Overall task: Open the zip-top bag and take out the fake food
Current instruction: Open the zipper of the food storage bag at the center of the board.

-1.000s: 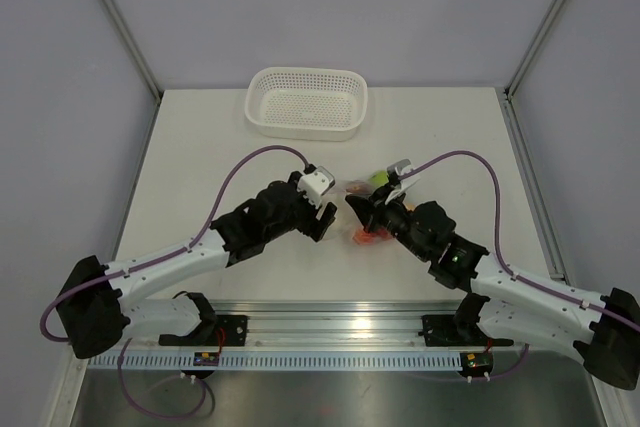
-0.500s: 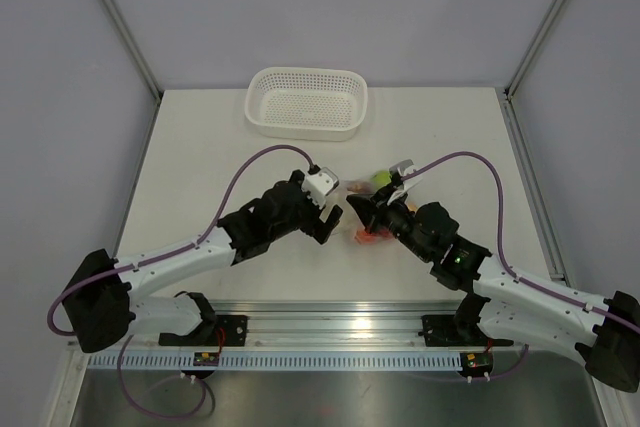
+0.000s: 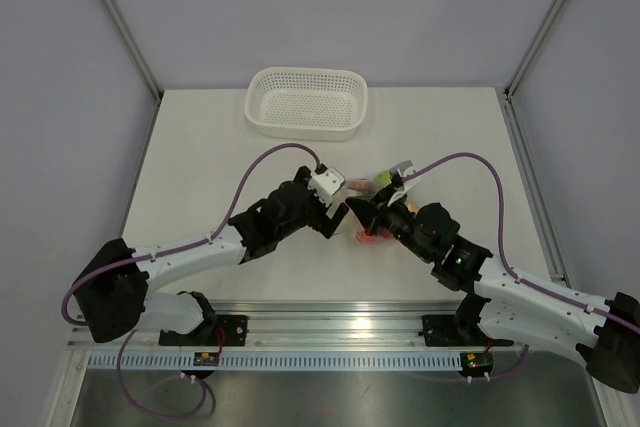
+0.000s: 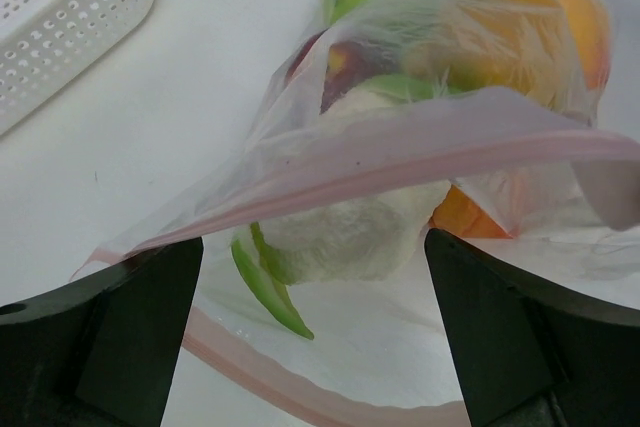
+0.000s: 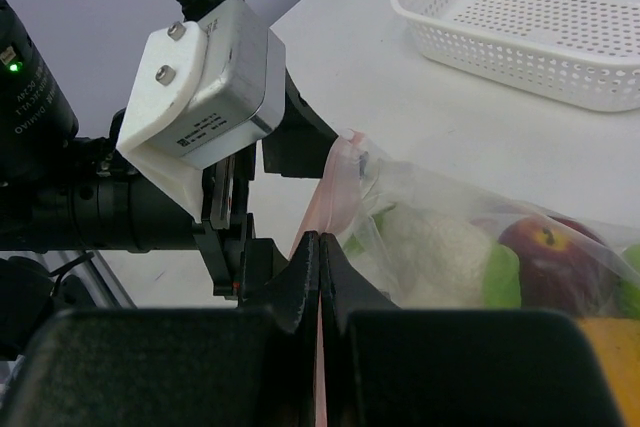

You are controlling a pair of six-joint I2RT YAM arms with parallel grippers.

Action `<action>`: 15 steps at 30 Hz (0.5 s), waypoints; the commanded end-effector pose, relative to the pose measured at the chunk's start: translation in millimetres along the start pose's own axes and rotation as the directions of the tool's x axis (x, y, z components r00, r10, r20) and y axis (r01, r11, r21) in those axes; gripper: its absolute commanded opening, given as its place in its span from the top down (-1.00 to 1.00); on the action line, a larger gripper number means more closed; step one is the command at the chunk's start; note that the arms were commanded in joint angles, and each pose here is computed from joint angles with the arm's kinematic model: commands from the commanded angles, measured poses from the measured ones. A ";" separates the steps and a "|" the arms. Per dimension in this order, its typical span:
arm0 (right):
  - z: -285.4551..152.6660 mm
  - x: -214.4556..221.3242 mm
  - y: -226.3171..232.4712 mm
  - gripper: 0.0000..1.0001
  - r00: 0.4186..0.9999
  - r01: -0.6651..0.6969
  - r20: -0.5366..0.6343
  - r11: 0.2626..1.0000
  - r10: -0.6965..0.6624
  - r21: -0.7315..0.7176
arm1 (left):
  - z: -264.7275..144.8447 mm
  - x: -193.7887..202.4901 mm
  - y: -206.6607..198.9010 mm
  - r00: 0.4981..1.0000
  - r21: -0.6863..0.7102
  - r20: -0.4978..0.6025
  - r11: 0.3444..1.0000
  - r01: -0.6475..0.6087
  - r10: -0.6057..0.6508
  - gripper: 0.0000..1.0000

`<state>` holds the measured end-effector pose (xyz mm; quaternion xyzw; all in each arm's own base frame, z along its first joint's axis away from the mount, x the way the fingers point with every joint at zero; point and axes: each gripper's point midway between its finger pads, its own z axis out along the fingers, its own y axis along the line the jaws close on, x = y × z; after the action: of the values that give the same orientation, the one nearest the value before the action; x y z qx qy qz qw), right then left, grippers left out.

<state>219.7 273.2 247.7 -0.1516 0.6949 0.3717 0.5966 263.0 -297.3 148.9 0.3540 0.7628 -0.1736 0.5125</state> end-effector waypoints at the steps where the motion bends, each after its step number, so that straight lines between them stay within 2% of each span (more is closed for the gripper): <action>1: -0.7 -24.1 14.9 1.00 0.996 -0.026 0.079 0.998 0.030 -0.056 | 2.8 -28.3 3.6 0.989 -0.021 0.148 1.000 -0.012 0.015 -0.94; 4: -2.6 -22.7 15.3 1.00 0.996 -0.029 0.081 0.998 0.034 -0.062 | 7.1 -26.8 0.6 0.984 -0.006 0.179 1.000 -0.014 0.015 -0.96; 8: -6.2 -26.0 14.5 1.00 0.994 -0.034 0.106 0.997 0.041 -0.065 | 19.0 -18.3 -4.7 0.988 0.018 0.154 0.999 -0.029 0.026 -0.93; 12: -10.6 -32.1 14.3 1.00 0.990 -0.042 0.132 0.997 0.051 -0.067 | 26.3 -11.6 -9.2 0.984 0.034 0.178 0.999 -0.031 0.025 -0.93; 15: -10.5 -31.3 12.1 1.00 0.990 -0.046 0.133 0.997 0.053 -0.056 | 30.3 -11.0 -12.6 0.980 0.052 0.199 0.998 -0.023 0.012 -0.86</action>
<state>214.6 266.6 244.8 -0.1462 0.6901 0.3781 0.5995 271.0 -315.6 127.1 0.3624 0.7328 -0.1948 0.5420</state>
